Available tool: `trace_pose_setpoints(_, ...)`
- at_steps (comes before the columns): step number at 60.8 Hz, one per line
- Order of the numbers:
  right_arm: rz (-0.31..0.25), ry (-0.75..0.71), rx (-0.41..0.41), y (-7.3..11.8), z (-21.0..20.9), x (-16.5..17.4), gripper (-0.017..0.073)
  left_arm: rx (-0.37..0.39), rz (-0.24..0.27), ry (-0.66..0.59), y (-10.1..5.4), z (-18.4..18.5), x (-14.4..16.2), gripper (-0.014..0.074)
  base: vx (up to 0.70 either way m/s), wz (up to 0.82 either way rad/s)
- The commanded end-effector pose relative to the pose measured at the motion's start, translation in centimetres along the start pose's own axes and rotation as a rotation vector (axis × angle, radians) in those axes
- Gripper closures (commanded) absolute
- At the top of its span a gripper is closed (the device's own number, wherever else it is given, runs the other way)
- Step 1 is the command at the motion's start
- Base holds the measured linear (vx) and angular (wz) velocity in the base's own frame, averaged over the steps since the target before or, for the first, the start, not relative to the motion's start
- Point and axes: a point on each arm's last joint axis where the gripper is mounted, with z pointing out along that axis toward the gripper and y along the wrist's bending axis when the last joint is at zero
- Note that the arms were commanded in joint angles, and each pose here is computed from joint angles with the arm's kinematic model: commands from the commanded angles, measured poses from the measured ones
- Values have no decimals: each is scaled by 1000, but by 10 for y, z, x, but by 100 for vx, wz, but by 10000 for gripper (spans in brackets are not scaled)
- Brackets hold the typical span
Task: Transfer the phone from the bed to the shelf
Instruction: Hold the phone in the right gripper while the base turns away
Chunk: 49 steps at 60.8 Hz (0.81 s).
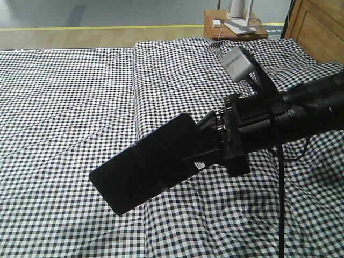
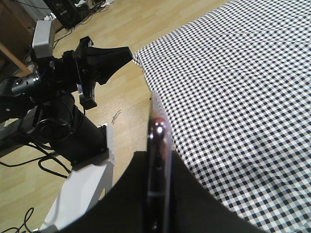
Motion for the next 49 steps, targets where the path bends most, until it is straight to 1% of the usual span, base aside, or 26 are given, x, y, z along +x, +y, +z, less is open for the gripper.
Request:
trace_pose_setpoints(1,-27,-67,-88,20,-9,-13,561,-9,-15,-98,2,-2,-14,592,0,0)
trace_pose_setpoints(29,-27,-67,-88,20,-9,-13,561,-9,-15,-98,2,-2,-14,592,0,1)
trace_pose_setpoints(49,-27,-67,-88,20,-9,-13,561,-9,-15,-98,2,-2,-14,592,-3,9)
